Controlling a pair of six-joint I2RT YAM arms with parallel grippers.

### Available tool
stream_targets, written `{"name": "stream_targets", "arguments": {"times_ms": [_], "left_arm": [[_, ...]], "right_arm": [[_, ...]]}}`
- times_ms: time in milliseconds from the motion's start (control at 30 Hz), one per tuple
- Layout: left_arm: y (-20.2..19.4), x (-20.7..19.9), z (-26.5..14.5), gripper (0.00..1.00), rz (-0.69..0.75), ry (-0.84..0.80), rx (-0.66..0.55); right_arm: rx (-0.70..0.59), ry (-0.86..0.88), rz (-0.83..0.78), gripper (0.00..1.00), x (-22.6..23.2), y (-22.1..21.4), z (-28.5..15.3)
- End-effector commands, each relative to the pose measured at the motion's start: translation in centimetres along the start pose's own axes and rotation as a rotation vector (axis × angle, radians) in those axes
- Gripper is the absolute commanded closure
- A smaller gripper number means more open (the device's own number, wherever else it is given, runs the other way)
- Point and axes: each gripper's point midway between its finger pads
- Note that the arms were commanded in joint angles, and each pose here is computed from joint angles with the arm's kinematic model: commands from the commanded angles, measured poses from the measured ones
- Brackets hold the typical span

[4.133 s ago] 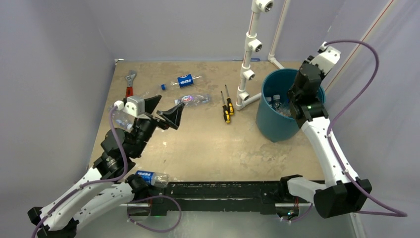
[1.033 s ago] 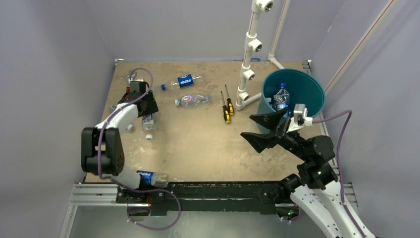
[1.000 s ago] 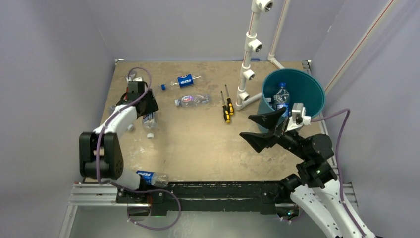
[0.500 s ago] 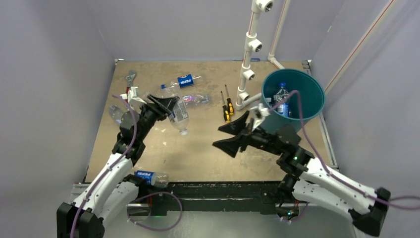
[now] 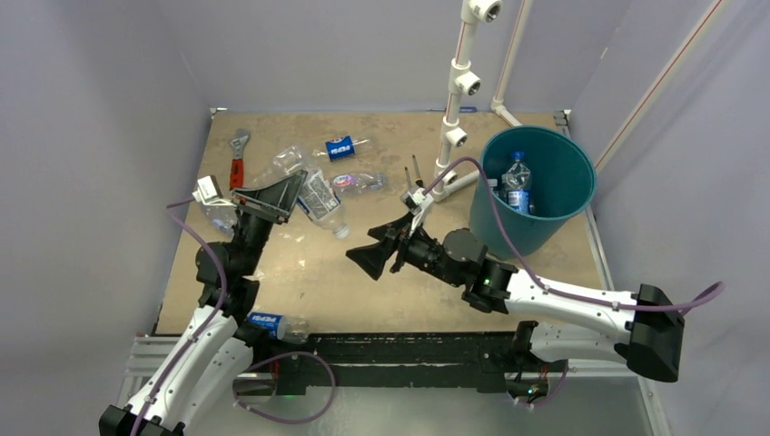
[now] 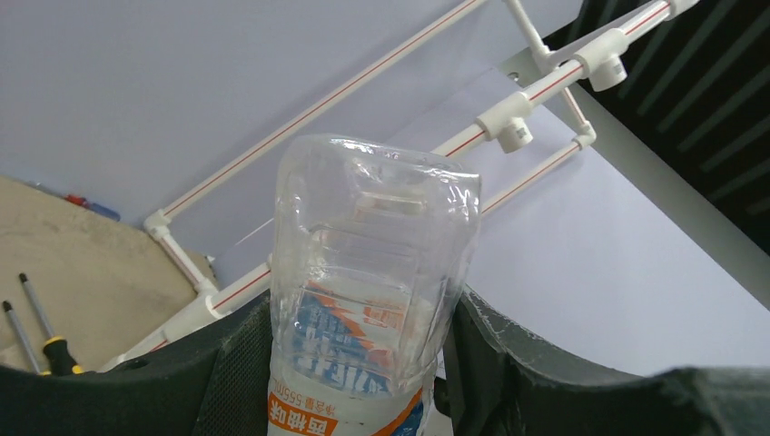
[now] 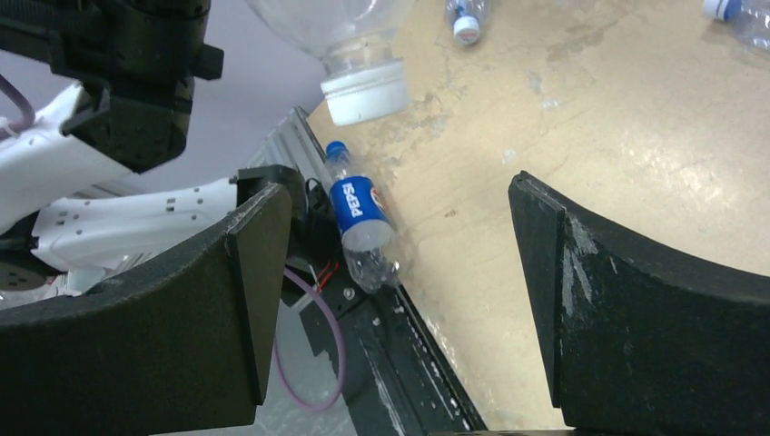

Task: Put the plastic bottles in the bin
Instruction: Pick up the plastic bottle at the center of the board, then place the plastic bottle in the trash bin.

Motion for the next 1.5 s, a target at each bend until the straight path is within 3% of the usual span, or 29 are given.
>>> {"name": "stream_targets", "arguments": {"times_ms": [0,233,467,700,867,1000,1067,1133,1267,1367,1467], "left_arm": [[1.6,-3.6,0.0,0.66,-0.035,-0.127,-0.054],[1.5,-3.9,-0.5,0.66,-0.047,-0.147,-0.050],[1.3,-4.5,-0.7,0.66,-0.066,-0.185,-0.038],[1.4,-5.0,-0.9,0.66,-0.071,-0.201,-0.039],[1.3,-5.4,-1.0,0.66,-0.075,-0.213,-0.030],[1.0,-5.1,-1.0,0.66,-0.073,-0.209,-0.017],[0.8,-5.0,-1.0,0.60,-0.066,-0.204,-0.010],[0.7,-4.8,-1.0,0.44,-0.042,-0.192,0.000],[-0.3,-3.0,-0.6,0.15,0.038,-0.096,0.054],[-0.3,-2.4,-0.7,0.08,0.128,-0.023,0.090],[1.5,-2.2,-1.2,0.05,0.319,0.089,0.089]], "right_arm": [[-0.159,0.118,0.014,0.12,4.1,5.1,1.5],[-0.195,0.178,-0.006,0.17,5.7,6.3,2.3],[-0.140,0.194,-0.009,0.32,6.1,5.3,4.0],[-0.114,0.174,-0.009,0.37,5.7,4.7,4.4],[-0.097,0.199,-0.015,0.53,6.2,4.4,4.7],[-0.086,0.232,-0.024,0.72,6.8,4.2,4.9],[-0.083,0.243,-0.031,0.86,7.0,4.2,4.9],[-0.081,0.241,-0.040,1.00,7.1,4.5,4.8],[-0.077,0.207,-0.102,1.00,7.0,5.4,3.2],[-0.023,0.168,-0.130,1.00,6.3,5.0,1.7],[0.037,0.129,-0.179,1.00,5.7,4.7,0.3]]}}
Point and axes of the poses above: each gripper's point midway between its finger pads, its own z axis out along the fingers, its own x axis along the line the jaws close on, y = z × x, and after that the axes turned 7 degrees about z, right-handed
